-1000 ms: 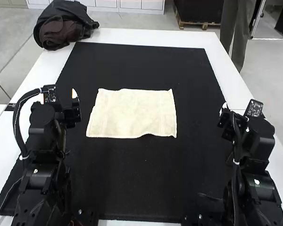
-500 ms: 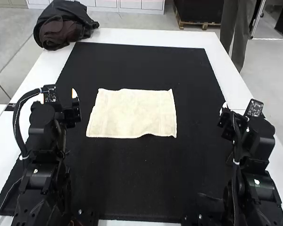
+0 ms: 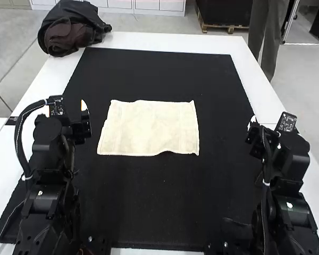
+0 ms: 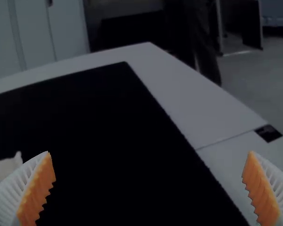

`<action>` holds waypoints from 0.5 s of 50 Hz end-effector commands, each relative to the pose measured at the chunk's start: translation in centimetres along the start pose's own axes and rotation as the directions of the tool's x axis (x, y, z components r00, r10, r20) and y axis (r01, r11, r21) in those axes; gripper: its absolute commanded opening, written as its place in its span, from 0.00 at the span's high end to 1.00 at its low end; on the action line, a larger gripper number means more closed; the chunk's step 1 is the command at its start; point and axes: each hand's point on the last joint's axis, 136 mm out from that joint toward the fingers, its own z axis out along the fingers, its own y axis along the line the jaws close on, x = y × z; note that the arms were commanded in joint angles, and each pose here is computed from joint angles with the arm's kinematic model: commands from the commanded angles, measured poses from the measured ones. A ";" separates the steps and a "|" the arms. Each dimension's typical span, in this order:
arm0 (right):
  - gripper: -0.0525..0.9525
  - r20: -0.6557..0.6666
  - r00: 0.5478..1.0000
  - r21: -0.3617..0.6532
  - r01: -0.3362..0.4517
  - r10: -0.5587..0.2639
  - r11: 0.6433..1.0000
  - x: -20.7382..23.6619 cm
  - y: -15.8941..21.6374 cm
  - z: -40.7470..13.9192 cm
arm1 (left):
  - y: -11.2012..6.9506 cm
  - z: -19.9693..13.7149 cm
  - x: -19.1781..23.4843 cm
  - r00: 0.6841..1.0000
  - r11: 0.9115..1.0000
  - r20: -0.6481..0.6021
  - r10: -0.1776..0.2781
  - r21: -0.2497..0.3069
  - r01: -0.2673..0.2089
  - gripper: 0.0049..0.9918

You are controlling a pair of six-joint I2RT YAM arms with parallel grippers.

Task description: Fold the towel.

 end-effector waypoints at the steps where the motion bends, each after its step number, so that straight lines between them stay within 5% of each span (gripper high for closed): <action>1: 0.03 0.017 1.000 0.000 0.004 -0.004 1.000 -0.3 -0.1 0.0 | -0.1 0.0 -0.2 1.000 1.000 0.014 0.000 0.004 -0.001 0.03; 6: 0.03 0.046 0.997 0.000 0.054 -0.054 0.999 -1.0 0.0 0.0 | -0.1 0.0 -0.6 1.000 1.000 0.029 0.004 0.002 -0.004 0.03; 13: 0.04 0.153 0.940 0.011 0.306 -0.304 0.952 -3.5 0.7 -0.3 | 0.4 -0.1 -2.3 0.993 0.998 0.094 0.065 -0.022 -0.063 0.03; 16: 0.05 0.187 0.930 0.016 0.320 -0.318 0.947 -4.4 0.8 -0.4 | 0.7 -0.3 -3.8 0.982 0.993 0.152 0.116 -0.047 -0.110 0.04; 20: 0.05 0.210 0.917 0.026 0.341 -0.339 0.940 -5.0 0.9 -0.5 | 1.4 -0.7 -5.8 0.966 0.991 0.226 0.122 -0.084 -0.106 0.04; 25: 0.05 0.274 0.898 0.030 0.350 -0.344 0.936 -6.8 1.3 -1.0 | 0.7 -1.1 -7.5 0.952 0.993 0.282 0.121 -0.042 -0.114 0.04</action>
